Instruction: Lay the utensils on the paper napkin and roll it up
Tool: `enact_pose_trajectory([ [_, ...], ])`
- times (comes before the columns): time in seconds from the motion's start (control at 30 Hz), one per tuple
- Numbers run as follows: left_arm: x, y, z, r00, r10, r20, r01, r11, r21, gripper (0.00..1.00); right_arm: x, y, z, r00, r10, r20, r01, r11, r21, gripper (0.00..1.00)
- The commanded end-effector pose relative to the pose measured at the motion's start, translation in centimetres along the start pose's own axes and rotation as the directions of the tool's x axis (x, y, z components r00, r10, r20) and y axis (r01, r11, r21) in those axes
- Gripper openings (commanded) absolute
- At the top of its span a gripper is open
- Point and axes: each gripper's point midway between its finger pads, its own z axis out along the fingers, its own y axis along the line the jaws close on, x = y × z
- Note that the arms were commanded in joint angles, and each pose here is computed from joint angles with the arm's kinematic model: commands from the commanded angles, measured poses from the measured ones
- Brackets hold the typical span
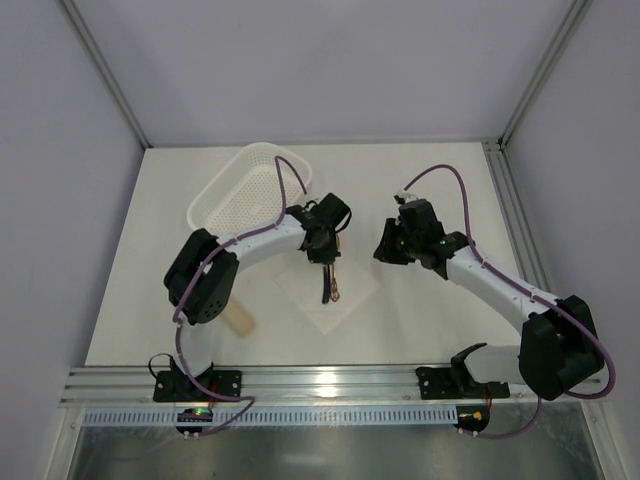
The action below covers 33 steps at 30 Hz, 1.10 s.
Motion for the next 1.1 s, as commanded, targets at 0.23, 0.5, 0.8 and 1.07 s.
enact_pose_trajectory([
  [0.23, -0.3, 0.2, 0.6, 0.999, -0.038, 0.007, 0.038, 0.999, -0.022, 0.03, -1.4, 0.4, -0.8, 0.998, -0.011, 0.059, 0.013, 0.999, -0.035, 0.25],
  [0.5, -0.3, 0.7, 1.1, 0.998, -0.067, -0.006, 0.067, 0.997, -0.025, 0.05, -1.3, 0.3, -0.8, 0.998, -0.01, 0.058, 0.012, 0.999, -0.034, 0.25],
  [0.8, 0.0, 1.0, 1.7, 0.997, -0.076, -0.021, 0.076, 0.997, -0.029, 0.08, -1.4, 0.2, -0.9, 0.998, -0.006, 0.06, 0.008, 0.999, -0.037, 0.25],
  [1.07, 0.3, 1.1, 2.2, 0.997, -0.075, -0.035, 0.074, 0.997, -0.035, 0.1, -1.5, 0.1, -1.0, 0.998, -0.006, 0.067, 0.008, 0.999, -0.035, 0.25],
])
